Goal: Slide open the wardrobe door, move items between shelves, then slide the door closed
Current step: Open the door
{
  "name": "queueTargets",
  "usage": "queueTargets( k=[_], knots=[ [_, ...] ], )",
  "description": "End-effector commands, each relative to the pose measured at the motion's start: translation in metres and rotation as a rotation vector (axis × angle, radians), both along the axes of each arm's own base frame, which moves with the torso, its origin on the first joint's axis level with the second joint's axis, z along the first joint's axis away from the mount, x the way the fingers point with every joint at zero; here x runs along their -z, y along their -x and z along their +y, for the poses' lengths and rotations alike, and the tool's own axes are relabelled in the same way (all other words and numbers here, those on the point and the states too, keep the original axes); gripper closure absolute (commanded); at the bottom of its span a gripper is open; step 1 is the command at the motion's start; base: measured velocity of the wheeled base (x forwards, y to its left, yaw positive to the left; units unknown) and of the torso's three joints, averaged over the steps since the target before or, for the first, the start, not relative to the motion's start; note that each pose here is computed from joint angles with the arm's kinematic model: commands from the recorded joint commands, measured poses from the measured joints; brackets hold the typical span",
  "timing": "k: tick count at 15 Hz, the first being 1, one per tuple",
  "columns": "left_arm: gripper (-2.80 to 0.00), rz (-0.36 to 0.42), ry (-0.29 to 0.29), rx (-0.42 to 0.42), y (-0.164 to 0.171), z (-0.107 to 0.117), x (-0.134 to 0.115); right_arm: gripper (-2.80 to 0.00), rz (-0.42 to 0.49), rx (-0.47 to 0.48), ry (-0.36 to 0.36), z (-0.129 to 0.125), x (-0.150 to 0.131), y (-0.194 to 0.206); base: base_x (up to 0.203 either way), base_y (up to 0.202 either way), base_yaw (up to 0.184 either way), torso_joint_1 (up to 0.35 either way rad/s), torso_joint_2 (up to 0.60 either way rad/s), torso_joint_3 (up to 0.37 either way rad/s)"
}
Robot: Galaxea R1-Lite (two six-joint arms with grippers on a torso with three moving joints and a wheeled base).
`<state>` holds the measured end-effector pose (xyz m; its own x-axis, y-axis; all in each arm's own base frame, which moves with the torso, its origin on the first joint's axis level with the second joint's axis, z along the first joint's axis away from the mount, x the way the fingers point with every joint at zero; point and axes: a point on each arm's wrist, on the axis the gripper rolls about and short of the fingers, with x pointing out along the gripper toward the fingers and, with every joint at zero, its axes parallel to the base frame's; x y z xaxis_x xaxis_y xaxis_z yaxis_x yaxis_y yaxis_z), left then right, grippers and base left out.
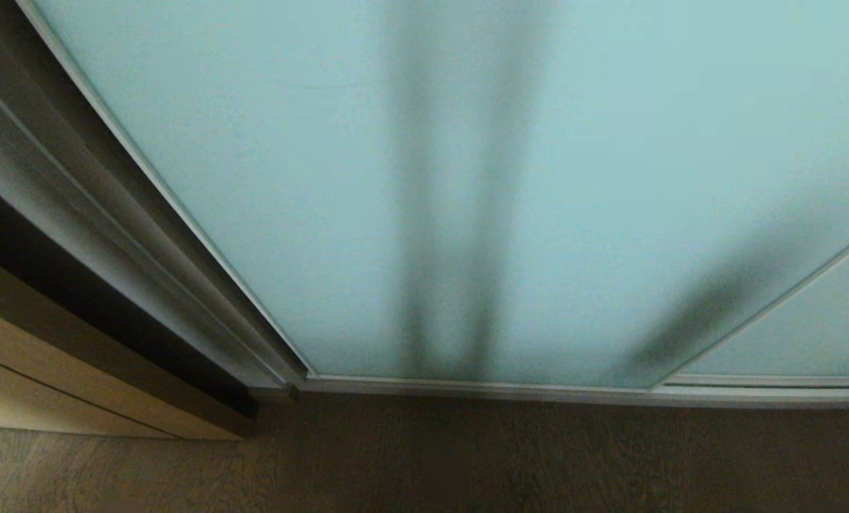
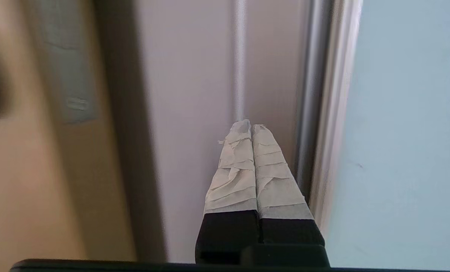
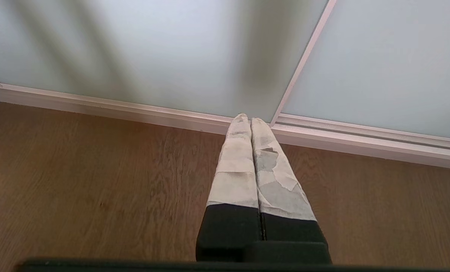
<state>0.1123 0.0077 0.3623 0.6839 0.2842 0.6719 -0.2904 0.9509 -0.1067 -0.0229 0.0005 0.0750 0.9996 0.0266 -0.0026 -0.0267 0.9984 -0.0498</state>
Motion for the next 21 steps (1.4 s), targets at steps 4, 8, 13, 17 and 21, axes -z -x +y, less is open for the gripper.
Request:
queueTargets(
  k=[4,8,13,17,21],
  knots=[
    [0.0,0.041,-0.048,0.087,-0.018,-0.002,0.005,0.0,0.0,-0.001,0.001,0.0,0.0,0.0,0.0,0.0,0.0,0.0,0.0,0.0],
    [0.0,0.06,-0.046,0.094,-0.03,-0.002,0.007,0.0,0.0,-0.001,0.001,0.0,0.0,0.0,0.0,0.0,0.0,0.0,0.0,0.0],
    [0.0,0.076,-0.041,0.096,-0.052,-0.002,0.004,0.0,0.001,-0.001,0.001,0.0,0.0,0.0,0.0,0.0,0.0,0.0,0.0,0.0],
    [0.0,0.1,-0.026,0.111,-0.07,-0.002,0.007,0.0,0.001,-0.001,0.001,0.0,0.0,0.0,0.0,0.0,0.0,0.0,0.0,0.0],
    [0.0,0.118,-0.013,0.122,-0.09,-0.002,0.007,0.0,0.0,0.0,0.001,0.0,0.0,0.0,0.0,0.0,0.0,0.0,0.0,0.0]
  ],
)
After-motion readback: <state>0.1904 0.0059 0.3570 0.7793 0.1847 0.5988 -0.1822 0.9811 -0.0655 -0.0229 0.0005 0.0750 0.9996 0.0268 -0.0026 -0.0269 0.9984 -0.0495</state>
